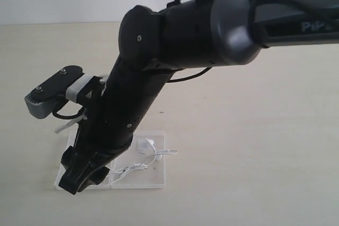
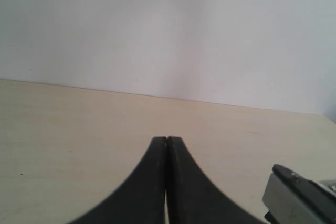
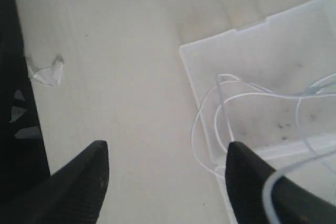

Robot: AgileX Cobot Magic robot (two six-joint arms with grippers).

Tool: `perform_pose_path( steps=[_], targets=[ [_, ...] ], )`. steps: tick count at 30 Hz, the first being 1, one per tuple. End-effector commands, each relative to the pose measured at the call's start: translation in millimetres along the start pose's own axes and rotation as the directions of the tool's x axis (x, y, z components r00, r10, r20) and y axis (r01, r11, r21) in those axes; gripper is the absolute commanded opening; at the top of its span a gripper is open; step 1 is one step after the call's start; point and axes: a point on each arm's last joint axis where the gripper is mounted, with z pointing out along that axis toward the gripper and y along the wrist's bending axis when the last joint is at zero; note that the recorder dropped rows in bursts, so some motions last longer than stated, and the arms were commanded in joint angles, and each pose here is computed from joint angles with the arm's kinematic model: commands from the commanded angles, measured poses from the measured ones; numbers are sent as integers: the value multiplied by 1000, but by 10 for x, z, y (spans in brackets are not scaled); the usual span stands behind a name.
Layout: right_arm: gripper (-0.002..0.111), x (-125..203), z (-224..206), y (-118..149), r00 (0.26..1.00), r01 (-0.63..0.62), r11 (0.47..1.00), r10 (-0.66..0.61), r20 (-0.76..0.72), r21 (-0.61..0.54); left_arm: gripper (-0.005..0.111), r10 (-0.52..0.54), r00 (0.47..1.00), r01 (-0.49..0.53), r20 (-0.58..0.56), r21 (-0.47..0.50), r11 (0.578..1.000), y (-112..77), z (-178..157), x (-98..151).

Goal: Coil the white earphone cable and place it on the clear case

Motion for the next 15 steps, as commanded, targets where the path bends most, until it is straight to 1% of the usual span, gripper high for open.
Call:
perform_pose_path(
  steps=[1,3,7,15],
  targets=[
    [75,-11,-227,60,998,70,997,-70,-2,43,0,2,1000,-2,-5,12,1000,-10,-4,17],
    [76,15,-255,70,996,90,995,-88,-31,43,0,2,1000,-2,-5,12,1000,-10,-4,17],
    [73,83,-249,106,986,129,992,-129,-101,-11,0,2,1000,-2,-5,12,1000,-10,-4,17],
    [72,187,-57,57,961,178,980,-191,-202,-84,0,2,1000,-2,-5,12,1000,-10,-4,17]
  ],
)
